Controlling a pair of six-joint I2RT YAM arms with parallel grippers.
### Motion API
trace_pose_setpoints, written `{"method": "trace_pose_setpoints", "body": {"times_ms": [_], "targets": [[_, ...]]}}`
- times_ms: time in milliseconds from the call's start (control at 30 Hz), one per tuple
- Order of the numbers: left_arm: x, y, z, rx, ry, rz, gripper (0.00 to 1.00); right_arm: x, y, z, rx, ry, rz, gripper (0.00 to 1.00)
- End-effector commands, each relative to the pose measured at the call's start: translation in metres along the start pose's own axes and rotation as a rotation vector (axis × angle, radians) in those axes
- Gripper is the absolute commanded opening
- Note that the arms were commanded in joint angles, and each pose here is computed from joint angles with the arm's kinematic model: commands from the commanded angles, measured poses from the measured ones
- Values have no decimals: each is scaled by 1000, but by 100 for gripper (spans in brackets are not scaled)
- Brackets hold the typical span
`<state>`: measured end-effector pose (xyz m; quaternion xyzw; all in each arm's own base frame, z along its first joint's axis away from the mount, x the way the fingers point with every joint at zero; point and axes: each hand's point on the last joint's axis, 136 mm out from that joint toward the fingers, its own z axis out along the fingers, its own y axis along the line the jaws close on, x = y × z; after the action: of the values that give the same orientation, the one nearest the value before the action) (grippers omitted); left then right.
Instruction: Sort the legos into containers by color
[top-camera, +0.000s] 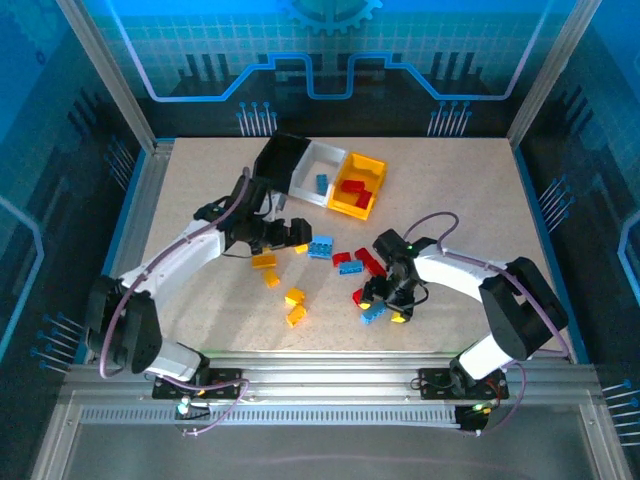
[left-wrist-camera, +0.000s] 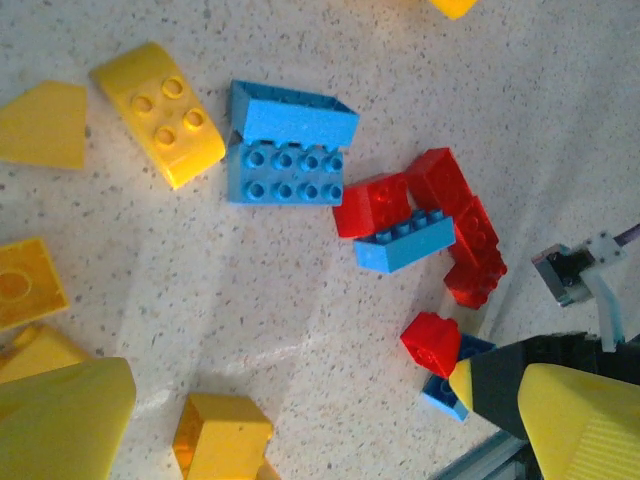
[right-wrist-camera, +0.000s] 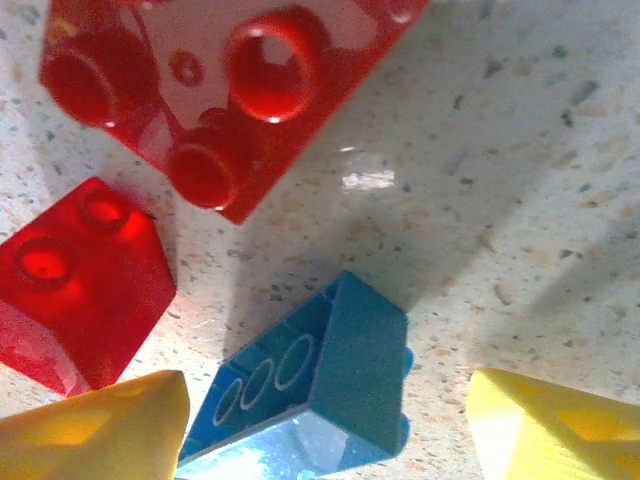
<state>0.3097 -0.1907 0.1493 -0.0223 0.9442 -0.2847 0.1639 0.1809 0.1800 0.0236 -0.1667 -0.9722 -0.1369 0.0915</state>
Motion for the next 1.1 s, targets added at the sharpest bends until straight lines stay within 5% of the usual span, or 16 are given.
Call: {"method": "trace_pose_setpoints", "body": {"times_ms": [0,700,1067], "targets": [[10,10,-5,-29,2,11,99,-1,-2,4,38,-4,5,71],[22,17,-5,-43,25,-15,99,-6,-5,1,70,-44,-43,33],[23,18,-4,-48,38,8,99,-12,15,-28,21,-101,-69,28]]}}
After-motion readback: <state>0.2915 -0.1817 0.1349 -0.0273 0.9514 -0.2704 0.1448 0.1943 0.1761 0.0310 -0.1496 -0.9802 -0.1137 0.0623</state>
